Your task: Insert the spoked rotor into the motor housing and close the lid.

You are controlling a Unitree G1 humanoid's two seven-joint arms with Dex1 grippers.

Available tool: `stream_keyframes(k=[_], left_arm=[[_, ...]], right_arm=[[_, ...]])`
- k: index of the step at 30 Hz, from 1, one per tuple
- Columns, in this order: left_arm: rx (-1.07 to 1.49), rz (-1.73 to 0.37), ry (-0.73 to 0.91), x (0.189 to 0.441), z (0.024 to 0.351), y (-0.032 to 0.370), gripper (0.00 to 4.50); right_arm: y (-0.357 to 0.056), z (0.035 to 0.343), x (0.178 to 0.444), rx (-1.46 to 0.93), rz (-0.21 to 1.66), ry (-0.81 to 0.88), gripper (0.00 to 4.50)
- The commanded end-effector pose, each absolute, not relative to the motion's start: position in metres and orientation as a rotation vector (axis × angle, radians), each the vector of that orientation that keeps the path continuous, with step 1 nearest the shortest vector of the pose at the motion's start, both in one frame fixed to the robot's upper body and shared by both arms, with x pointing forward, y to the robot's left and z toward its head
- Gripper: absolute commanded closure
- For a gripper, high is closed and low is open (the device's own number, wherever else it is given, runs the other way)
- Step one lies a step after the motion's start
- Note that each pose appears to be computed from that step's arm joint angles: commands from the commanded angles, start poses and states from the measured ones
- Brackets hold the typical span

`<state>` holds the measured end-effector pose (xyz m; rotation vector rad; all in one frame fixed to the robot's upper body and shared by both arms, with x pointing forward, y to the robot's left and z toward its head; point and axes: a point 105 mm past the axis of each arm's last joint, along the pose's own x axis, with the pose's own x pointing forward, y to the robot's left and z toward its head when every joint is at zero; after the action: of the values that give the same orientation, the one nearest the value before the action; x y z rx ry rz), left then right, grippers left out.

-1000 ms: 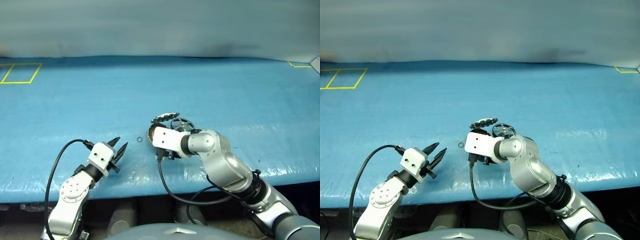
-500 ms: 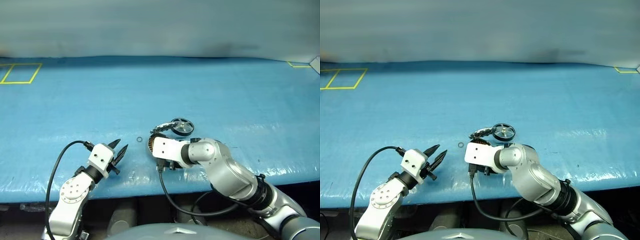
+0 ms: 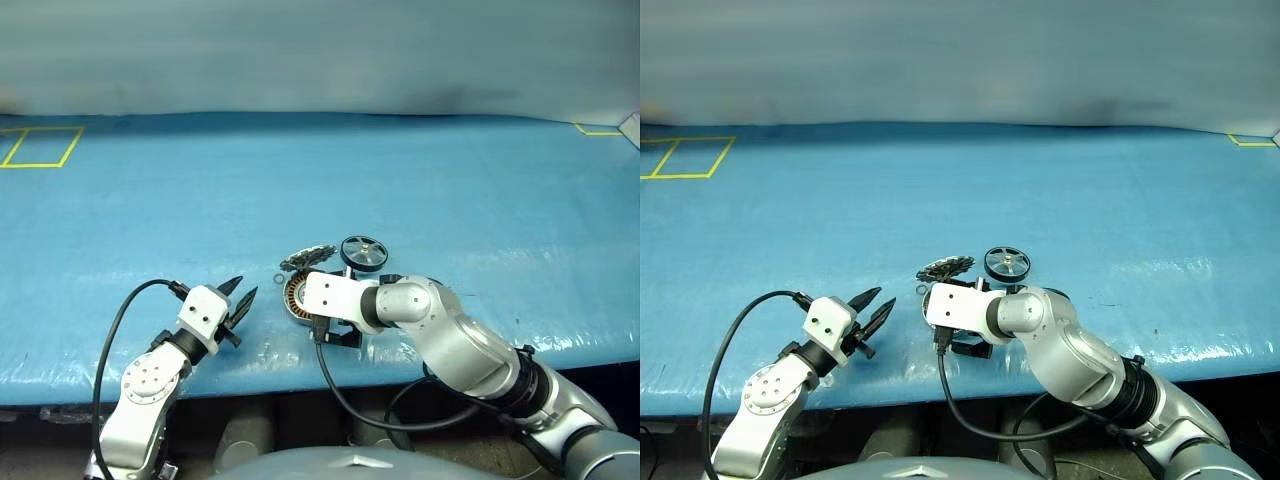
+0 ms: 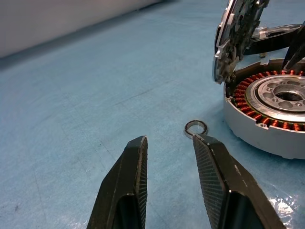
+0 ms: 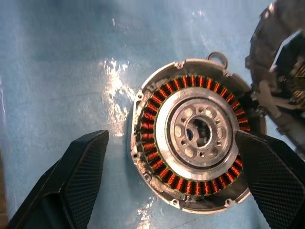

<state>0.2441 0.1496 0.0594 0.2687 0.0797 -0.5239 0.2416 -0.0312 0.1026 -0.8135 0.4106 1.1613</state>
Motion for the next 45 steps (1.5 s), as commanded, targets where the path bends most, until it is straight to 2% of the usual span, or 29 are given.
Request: stream_keyframes(k=[1,5,8,11,16,21,30,33,36,37,40,45], left_arm=[[0.267,-0.538,0.049,0.245,0.065,0.146,2.91],[0.266,-0.548,0.052,0.245,0.066,0.146,2.91],[0.279,-0.56,0.068,0.246,0.065,0.147,2.91],[0.287,-0.566,0.095,0.247,0.063,0.151,2.91],[0.282,-0.608,0.117,0.261,0.062,0.161,2.91],[0.315,-0.769,0.142,0.278,0.059,0.159,2.91],[0.296,-0.969,0.162,0.318,0.063,0.145,2.91],[0.333,-1.05,0.198,0.317,0.056,0.135,3.53],[0.342,-1.079,0.203,0.319,0.057,0.131,4.46],[0.345,-1.088,0.203,0.319,0.057,0.131,4.46],[0.36,-1.105,0.223,0.318,0.056,0.133,3.75],[0.408,-1.122,0.207,0.317,0.062,0.138,2.11]], right_arm=[[-0.031,0.144,0.235,-0.73,1.178,0.275,0.02],[-0.043,0.16,0.223,-0.559,1.212,0.265,0.02],[-0.061,0.154,0.216,-0.437,1.185,0.294,0.02],[-0.08,0.14,0.22,-0.334,1.054,0.303,0.02],[-0.099,0.115,0.223,-0.178,0.806,0.215,0.02],[-0.092,0.087,0.219,-0.115,0.746,0.248,0.02],[-0.084,0.09,0.222,-0.011,0.713,0.193,0.02],[-0.086,0.09,0.222,-0.021,0.686,0.191,0.0],[-0.088,0.089,0.221,-0.018,0.659,0.194,0.0],[-0.089,0.088,0.221,-0.018,0.65,0.197,0.0],[-0.093,0.083,0.22,-0.025,0.622,0.213,0.0],[-0.096,0.082,0.221,-0.03,0.599,0.22,0.0]])
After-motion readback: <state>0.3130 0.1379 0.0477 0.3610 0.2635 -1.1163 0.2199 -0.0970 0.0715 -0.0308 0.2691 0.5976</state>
